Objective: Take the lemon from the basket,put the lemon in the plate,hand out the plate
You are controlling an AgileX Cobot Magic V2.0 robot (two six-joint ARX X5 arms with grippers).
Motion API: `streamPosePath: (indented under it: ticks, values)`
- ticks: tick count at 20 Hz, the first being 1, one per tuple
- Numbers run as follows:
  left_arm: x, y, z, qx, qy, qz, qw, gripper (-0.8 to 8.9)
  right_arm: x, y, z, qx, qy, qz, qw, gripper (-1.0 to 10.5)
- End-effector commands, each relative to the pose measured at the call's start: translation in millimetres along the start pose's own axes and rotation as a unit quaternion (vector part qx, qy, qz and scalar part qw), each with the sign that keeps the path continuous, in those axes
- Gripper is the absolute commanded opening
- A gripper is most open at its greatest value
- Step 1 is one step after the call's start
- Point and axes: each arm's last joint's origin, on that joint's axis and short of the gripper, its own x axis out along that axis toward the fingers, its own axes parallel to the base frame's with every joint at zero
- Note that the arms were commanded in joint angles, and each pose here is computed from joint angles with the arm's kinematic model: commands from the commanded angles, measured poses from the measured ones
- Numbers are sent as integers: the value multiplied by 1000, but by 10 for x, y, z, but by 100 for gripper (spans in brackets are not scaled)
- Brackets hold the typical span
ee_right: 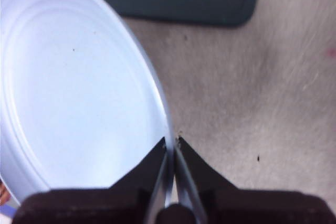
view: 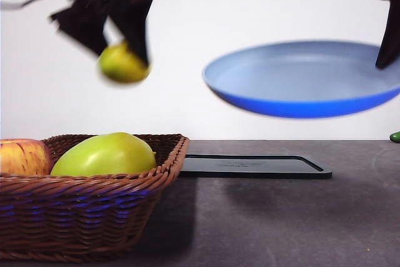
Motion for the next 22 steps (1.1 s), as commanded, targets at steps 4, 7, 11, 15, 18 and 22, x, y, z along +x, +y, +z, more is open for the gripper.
streamPosePath:
  ticks: [4,7,11,15,18,22]
  values:
    - [-232,-670,231,86,-62,-123,987,179,369,-46,118,31,63,70,995,5]
    - [-109,-1013,166,125,-42,-141,981,179,407,-40,129,35,68,90,993,5]
    - [238,-1308,73,156,2,-119,980,179,406,-41,125,37,70,90,993,5]
    - [518,-1442,-5,169,40,-118,978,180,406,-41,125,36,70,90,993,5]
    - [625,-1471,-35,173,53,-111,977,182,406,-41,125,37,70,90,993,5]
    - [632,-1484,-25,174,47,-113,977,287,405,-42,117,52,75,89,992,5]
